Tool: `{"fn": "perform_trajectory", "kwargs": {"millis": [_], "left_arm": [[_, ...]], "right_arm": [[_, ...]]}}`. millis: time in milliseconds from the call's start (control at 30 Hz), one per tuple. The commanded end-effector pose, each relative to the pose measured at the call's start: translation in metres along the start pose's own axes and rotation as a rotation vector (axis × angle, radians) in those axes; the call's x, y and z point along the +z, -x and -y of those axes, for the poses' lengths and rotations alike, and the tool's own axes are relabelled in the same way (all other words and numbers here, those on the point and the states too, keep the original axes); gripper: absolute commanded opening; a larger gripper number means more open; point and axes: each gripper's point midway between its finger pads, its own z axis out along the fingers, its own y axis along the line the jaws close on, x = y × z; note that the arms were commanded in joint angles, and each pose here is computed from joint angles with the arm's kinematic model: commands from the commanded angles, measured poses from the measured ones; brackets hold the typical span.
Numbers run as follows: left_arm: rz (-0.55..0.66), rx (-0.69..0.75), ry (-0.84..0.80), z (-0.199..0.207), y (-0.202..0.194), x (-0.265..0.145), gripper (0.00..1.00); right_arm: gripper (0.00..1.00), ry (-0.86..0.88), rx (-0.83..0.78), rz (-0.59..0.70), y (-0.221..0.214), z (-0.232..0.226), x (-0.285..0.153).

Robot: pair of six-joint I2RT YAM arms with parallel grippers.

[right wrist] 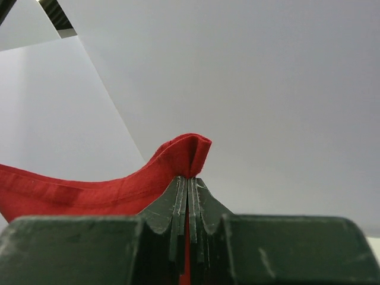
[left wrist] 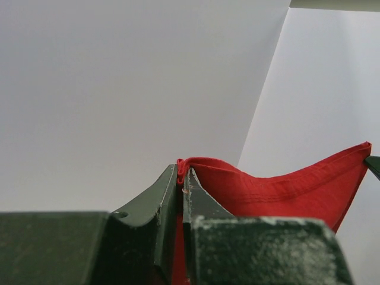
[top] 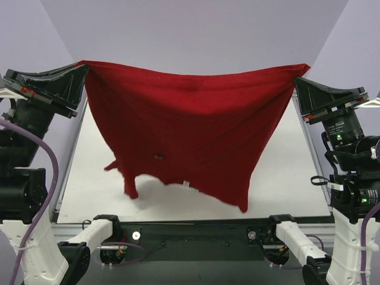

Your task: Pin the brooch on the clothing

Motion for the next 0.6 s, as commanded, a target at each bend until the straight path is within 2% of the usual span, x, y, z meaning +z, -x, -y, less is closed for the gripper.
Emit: {"fn": "perform_trajectory", "kwargs": {"millis": [0,167,233,467,567], "left_arm": [[-0.015,-0.017,-0.01,-0.007,-0.007,0.016,0.0],[-0.087,-0.043,0.044,-0.037,-0.039,0.037,0.0],[-0.127,-0.054,0.066,-0.051,-0.057,0.046,0.0],[-0.311,-0.115,0.192,-0.124,-0.152,0.081,0.0],[-0.349,-0.154,0.211,-0.144,-0.175,0.091,0.0]], "right_arm": [[0.0,0.028,-0.011,0.042,0.009,-0.004,0.005],[0.0,-0.028,-0.003,-0.01,-0.017,0.022,0.025],[0.0,-0.063,0.013,-0.066,-0.04,0.041,0.039],[0.0,-0.159,0.094,-0.243,-0.13,0.105,0.079],[0.0,-0.177,0.105,-0.279,-0.146,0.119,0.093]]}}
